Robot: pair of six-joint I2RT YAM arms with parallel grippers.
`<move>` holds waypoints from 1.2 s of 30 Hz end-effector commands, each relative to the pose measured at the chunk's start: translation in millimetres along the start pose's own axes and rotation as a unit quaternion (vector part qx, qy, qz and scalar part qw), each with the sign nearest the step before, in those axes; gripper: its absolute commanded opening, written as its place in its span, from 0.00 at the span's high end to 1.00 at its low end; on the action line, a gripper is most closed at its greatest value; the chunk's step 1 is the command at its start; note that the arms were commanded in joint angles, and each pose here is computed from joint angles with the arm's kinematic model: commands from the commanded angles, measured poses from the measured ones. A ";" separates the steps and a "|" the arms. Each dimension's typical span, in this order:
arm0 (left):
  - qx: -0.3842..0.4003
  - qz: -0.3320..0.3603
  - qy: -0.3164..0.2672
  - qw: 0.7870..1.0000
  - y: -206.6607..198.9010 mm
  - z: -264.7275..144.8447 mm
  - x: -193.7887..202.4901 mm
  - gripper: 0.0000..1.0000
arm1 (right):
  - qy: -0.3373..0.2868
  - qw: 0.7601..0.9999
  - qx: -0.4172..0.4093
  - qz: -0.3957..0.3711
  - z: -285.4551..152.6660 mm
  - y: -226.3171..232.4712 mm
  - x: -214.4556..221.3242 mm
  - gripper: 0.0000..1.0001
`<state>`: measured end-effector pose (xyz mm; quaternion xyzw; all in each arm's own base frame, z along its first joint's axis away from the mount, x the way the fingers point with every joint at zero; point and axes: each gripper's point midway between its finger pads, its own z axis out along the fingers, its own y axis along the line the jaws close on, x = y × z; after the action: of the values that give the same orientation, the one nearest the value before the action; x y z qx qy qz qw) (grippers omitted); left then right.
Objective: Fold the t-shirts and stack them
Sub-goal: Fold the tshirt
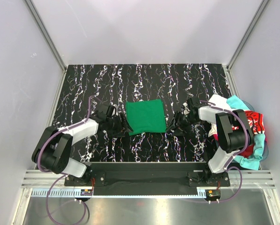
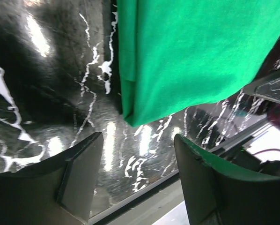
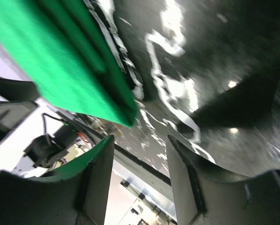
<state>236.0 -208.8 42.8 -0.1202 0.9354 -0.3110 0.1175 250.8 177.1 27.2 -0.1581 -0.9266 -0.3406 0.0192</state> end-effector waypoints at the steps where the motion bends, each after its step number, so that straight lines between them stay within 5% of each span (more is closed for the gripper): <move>1: 0.032 -0.025 -0.024 0.999 -20.2 0.9 -6.0 0.33 | -0.022 0.998 -0.054 -0.015 1.6 22.0 -14.8 0.44; 25: -0.015 -0.051 -0.024 0.998 -4.0 24.4 -13.6 0.61 | 0.001 0.998 -0.059 0.006 21.7 12.6 -12.0 0.50; 31: -0.018 -0.047 -0.023 0.998 -4.9 27.2 -17.0 0.73 | 0.000 0.998 -0.057 0.006 26.7 12.5 -18.0 0.62; 33: -0.024 -0.041 -0.020 0.999 -4.3 28.2 -18.3 0.88 | -0.003 0.998 -0.057 0.001 27.3 13.1 -21.0 0.68; 36: -0.045 -0.034 -0.008 0.998 3.5 28.9 -15.0 1.00 | -0.007 0.999 -0.048 -0.011 28.4 11.9 -25.9 0.91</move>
<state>247.4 -220.3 18.8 -0.1755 0.9367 -0.2890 0.0911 266.9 197.0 12.3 -0.1691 -0.9017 -0.3969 0.0281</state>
